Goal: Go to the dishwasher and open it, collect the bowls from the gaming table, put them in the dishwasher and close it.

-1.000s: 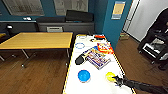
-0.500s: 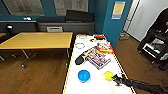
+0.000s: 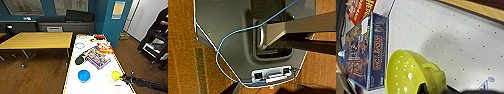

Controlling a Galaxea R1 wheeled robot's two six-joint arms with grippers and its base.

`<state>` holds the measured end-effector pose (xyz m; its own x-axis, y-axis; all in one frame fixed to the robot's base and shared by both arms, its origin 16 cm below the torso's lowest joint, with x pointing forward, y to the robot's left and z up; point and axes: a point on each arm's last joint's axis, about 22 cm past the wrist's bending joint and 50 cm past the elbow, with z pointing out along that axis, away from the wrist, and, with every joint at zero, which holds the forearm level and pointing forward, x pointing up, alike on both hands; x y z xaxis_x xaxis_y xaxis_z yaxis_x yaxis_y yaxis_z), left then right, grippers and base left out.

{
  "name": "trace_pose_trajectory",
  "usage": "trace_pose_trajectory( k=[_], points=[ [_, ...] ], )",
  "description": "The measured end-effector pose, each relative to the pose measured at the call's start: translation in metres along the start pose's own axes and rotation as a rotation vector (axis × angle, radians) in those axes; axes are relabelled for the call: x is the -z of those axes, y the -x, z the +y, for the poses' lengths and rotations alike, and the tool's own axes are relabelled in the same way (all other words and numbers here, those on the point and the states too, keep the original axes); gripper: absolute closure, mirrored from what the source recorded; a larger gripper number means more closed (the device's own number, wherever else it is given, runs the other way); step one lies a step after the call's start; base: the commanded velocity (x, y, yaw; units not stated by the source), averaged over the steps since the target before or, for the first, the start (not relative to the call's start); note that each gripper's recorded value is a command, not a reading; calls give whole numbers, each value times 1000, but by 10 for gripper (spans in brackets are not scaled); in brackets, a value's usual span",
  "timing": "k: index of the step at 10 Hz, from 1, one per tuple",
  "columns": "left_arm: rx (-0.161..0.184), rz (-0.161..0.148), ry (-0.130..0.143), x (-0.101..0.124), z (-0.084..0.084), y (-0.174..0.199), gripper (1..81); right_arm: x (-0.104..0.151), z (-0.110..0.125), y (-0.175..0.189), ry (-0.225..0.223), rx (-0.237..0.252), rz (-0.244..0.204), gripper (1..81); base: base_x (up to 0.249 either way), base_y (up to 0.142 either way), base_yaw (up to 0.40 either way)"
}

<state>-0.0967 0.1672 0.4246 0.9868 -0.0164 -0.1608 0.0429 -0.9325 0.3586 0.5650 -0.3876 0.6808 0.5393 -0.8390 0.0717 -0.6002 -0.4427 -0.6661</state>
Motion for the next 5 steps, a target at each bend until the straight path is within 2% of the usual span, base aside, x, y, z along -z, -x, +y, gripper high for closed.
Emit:
trace_pose_trajectory(
  k=[1,2,3,4,5],
  points=[
    [0,1,1,0,1,0,10,28,-6,-12,-9,37,-12,811,0,0,0],
    [-1,0,1,0,1,0,10,59,2,-21,-3,73,-21,811,0,0,0],
    [-1,1,0,0,0,0,10,89,22,-18,34,105,-50,811,0,0,0],
    [-1,2,1,0,1,0,10,111,37,-7,60,144,-88,811,0,0,0],
    [-1,1,1,0,1,0,10,132,40,19,64,195,-151,811,0,0,0]
  ],
)
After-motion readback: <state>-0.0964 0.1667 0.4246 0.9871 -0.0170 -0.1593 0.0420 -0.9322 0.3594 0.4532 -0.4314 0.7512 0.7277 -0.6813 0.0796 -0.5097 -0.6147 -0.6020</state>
